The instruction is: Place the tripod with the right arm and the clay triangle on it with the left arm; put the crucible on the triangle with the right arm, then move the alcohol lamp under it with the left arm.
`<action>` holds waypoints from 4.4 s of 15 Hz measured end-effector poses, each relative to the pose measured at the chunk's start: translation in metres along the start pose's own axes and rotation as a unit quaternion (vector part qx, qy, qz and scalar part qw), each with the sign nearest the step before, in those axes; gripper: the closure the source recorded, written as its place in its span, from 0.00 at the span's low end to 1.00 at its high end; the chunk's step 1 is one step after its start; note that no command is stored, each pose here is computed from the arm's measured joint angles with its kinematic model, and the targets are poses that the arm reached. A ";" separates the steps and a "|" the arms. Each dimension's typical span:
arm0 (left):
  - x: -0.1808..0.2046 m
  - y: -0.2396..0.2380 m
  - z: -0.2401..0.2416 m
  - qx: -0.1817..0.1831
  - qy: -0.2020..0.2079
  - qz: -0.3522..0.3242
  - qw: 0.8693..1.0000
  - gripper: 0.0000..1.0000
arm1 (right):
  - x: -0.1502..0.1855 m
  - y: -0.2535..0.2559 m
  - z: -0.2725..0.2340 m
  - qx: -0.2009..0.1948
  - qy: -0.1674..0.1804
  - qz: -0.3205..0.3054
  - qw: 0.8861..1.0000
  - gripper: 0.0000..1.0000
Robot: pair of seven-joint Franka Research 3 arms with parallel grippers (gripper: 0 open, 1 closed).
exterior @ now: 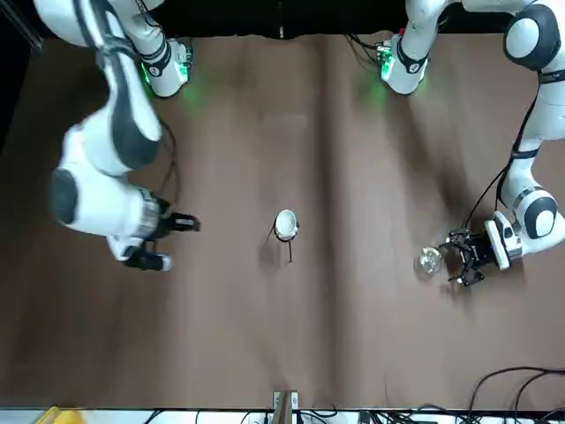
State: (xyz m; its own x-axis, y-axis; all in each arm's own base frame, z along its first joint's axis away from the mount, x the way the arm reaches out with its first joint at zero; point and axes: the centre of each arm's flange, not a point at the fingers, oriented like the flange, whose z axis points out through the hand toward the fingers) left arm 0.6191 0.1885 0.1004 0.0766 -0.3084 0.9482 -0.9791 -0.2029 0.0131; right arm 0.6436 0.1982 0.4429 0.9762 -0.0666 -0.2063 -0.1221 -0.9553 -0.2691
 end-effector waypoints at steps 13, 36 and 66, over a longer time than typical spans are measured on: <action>-0.008 0.002 0.060 -0.015 0.038 -0.002 0.999 0.00 | -0.068 0.141 -0.197 -0.068 0.091 -0.035 0.993 0.35; -0.009 0.000 0.065 -0.008 0.042 0.005 0.999 0.13 | -0.097 0.167 -0.224 -0.132 0.128 -0.021 0.983 0.00; 0.129 0.091 0.435 -0.075 0.114 0.018 0.990 0.13 | -0.132 0.174 -0.206 -0.124 0.121 -0.018 0.985 0.00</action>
State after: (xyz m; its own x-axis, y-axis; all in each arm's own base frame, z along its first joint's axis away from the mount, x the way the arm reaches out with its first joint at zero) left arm 0.6222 -0.2741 0.0862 0.0129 -0.0907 0.9958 -0.9988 -0.0490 0.0084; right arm 0.5308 -0.0190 0.6174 0.9969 -0.0700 0.0363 -0.0691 -0.9972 -0.0270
